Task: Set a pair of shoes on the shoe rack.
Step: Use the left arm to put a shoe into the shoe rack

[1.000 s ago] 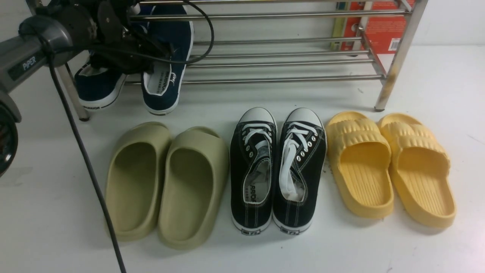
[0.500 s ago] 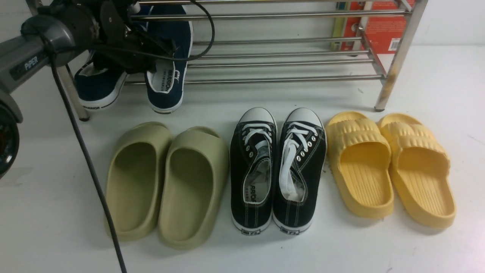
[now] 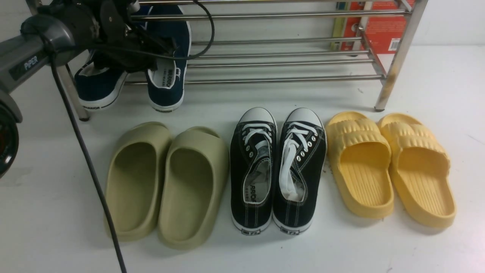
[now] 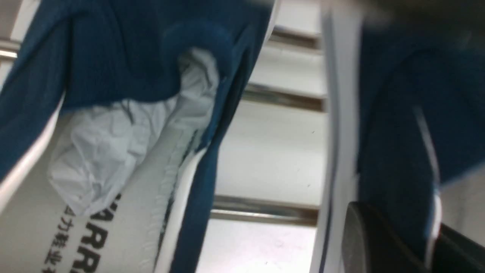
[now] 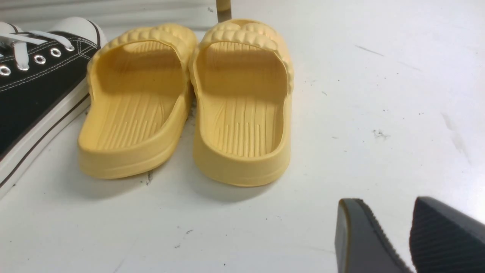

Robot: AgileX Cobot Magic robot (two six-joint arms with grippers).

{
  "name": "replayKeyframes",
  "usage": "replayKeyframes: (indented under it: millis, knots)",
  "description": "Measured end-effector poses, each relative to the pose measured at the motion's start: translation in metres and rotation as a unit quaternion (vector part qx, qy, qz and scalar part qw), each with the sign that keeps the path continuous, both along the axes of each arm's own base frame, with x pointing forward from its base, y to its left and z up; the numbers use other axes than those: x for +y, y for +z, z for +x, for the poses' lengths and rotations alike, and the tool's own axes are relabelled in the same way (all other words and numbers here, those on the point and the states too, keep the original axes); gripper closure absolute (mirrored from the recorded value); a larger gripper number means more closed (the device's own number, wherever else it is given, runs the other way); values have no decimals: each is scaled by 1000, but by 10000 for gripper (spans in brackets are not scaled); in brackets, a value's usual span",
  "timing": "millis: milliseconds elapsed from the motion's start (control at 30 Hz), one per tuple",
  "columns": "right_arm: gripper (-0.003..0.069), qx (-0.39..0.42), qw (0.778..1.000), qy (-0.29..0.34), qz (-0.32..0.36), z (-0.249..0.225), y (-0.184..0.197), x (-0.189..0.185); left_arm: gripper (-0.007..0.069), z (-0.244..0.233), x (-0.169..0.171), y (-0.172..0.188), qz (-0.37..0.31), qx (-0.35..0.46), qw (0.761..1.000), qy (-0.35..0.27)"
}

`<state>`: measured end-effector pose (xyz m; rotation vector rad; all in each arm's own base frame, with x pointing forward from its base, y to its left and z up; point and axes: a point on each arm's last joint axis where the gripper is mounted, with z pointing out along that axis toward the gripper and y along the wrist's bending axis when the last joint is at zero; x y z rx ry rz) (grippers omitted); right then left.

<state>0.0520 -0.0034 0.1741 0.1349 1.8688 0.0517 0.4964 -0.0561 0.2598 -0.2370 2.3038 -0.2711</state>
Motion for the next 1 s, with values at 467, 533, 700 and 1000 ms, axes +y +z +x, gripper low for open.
replayKeyframes:
  millis: [467,533,700,1000]
  knots:
    - [419,0,1000,0,0,0,0,0,389,-13,1,40,-6,-34,999,0]
    - [419,0,1000,0,0,0,0,0,383,-18,1,47,-6,-31,1000,-1]
    - [419,0,1000,0,0,0,0,0,391,-31,2,67,-5,-25,1000,-4]
    - [419,0,1000,0,0,0,0,0,632,-66,5,84,16,54,998,-22]
